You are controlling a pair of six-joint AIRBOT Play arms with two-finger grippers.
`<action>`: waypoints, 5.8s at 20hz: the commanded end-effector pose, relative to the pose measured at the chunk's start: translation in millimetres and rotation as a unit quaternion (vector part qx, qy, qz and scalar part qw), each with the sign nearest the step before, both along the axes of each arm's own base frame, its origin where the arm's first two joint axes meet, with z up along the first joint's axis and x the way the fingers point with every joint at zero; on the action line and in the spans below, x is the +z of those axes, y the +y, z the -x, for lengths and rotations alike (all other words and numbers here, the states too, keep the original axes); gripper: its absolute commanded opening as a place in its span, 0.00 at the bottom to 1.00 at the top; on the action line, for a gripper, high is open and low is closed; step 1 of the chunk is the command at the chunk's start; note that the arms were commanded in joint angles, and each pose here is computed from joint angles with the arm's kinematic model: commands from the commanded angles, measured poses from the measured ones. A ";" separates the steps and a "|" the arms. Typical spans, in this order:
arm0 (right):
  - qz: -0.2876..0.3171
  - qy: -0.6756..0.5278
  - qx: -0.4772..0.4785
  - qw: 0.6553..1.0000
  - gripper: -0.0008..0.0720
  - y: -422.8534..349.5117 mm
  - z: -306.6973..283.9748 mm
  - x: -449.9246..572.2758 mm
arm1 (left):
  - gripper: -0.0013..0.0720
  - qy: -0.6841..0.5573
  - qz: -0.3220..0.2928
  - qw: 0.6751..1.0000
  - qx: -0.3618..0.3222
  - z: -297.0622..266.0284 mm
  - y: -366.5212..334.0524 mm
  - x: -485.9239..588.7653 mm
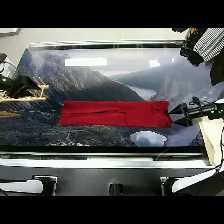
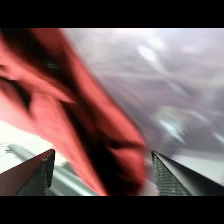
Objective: Fold the clothes and pants, and hang the long-sleeved shirts on hangers.
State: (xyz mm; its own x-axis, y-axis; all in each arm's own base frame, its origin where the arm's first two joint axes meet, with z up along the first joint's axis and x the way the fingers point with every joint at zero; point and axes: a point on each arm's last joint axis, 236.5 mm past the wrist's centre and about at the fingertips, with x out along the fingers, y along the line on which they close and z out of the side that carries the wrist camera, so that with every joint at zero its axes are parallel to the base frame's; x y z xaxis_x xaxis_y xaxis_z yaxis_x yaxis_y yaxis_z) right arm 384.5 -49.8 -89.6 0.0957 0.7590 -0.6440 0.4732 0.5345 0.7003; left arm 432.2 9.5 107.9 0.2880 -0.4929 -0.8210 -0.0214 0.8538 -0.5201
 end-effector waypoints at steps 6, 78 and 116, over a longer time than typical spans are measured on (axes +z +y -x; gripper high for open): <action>0.019 -0.078 0.059 0.995 0.97 66.9 -34.4 -20.7 | 0.99 -0.021 0.000 0.996 -0.084 1.3 -79.2 10.0; 0.271 0.001 0.135 0.953 0.96 84.0 19.4 76.2 | 0.05 -0.352 -0.103 0.930 0.019 -15.1 -99.0 157.7; 0.140 -0.256 -0.199 0.936 0.06 -118.5 -36.4 212.1 | 0.05 -0.343 -0.083 0.935 0.033 -14.1 -103.1 158.3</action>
State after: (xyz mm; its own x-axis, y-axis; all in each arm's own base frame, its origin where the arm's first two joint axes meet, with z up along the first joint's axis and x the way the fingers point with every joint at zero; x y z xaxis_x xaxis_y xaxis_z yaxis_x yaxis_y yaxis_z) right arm 436.5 -98.5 96.3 0.5984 0.5367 -0.5948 0.2224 0.6020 0.7669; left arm 446.5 -93.5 266.2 0.8002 -0.3376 -0.4958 0.2119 0.9324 -0.2929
